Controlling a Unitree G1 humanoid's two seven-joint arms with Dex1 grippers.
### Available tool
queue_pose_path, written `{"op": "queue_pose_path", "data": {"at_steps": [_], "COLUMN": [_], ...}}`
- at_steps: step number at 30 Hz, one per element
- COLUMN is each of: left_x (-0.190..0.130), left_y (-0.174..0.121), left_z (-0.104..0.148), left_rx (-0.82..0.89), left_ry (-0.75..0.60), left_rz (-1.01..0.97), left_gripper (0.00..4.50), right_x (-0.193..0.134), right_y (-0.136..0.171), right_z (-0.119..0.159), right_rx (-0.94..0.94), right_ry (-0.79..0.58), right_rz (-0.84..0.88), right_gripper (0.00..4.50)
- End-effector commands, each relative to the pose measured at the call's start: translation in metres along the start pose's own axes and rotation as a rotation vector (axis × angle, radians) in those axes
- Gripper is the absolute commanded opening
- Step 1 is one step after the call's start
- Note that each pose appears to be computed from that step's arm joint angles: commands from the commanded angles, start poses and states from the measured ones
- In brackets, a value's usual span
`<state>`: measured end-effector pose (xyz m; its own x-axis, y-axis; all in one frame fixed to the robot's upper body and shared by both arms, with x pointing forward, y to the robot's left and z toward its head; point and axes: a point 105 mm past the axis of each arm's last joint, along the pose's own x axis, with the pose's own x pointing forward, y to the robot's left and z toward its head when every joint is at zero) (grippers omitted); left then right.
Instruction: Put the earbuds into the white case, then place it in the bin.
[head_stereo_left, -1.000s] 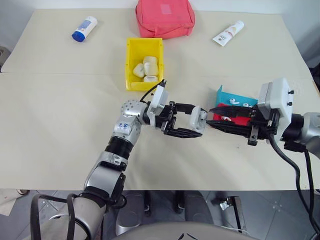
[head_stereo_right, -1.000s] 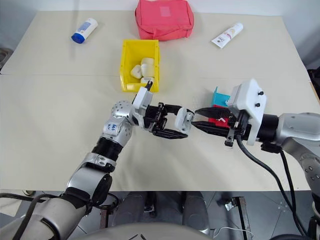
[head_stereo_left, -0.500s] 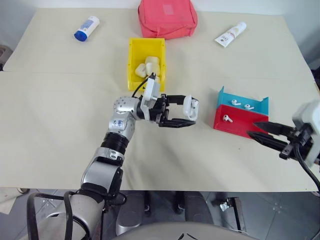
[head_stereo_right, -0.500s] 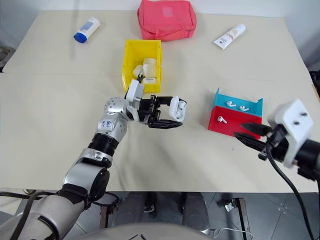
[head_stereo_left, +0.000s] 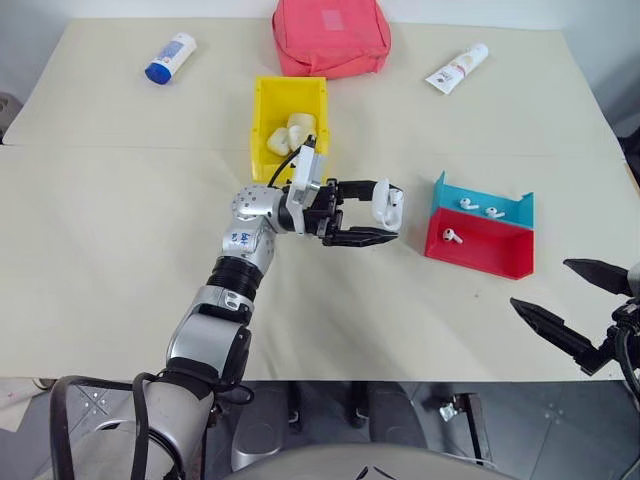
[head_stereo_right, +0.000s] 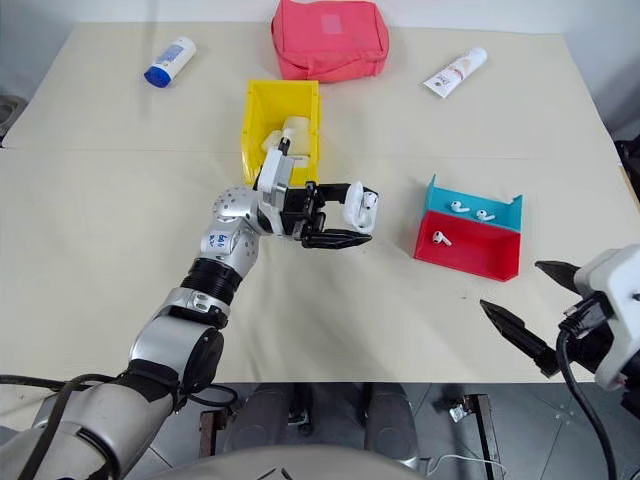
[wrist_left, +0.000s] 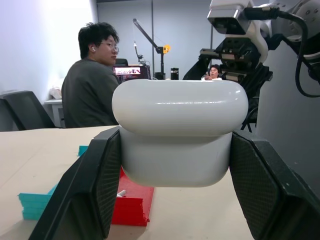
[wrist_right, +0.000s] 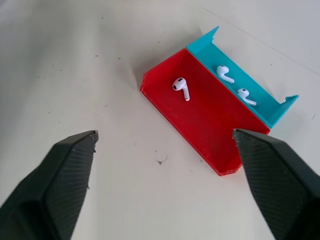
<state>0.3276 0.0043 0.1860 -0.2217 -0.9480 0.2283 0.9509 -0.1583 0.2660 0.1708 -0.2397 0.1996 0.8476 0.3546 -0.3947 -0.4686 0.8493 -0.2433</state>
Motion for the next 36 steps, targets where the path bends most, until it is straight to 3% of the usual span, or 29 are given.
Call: {"op": "queue_pose_path", "data": {"at_steps": [1,6,17,20,22,29,32,36], "left_x": [0.002,-0.001,-0.005,-0.005,-0.006,-0.010,-0.011,-0.010], "left_y": [0.004,0.004,-0.005,-0.010,-0.013,-0.022,-0.025,-0.026], "left_z": [0.010,0.012,0.012,0.011,0.011,0.011,0.011,0.011], "left_rx": [0.050,0.054,0.064,0.068,0.071,0.070,0.067,0.066], "left_ry": [-0.014,-0.015,-0.027,-0.028,-0.030,-0.029,-0.027,-0.028], "left_rz": [0.005,0.030,0.060,0.066,0.077,0.125,0.136,0.147], "left_gripper": [2.80,2.80,2.80,2.80,2.80,2.80,2.80,2.80], "right_x": [-0.006,0.004,0.071,0.088,0.106,0.147,0.159,0.172], "right_y": [-0.003,-0.014,-0.060,-0.080,-0.093,-0.115,-0.119,-0.115], "right_z": [0.005,0.017,0.033,0.028,0.033,0.046,0.047,0.050], "right_rx": [-0.025,-0.046,-0.016,0.036,-0.001,-0.055,-0.072,-0.103], "right_ry": [-0.002,-0.025,0.135,0.218,0.243,0.311,0.329,0.330], "right_rz": [-0.035,-0.068,-0.045,-0.085,-0.088,-0.086,-0.079,-0.025], "right_gripper": [4.47,4.47,4.47,3.90,3.26,3.26,2.68,2.68]}}
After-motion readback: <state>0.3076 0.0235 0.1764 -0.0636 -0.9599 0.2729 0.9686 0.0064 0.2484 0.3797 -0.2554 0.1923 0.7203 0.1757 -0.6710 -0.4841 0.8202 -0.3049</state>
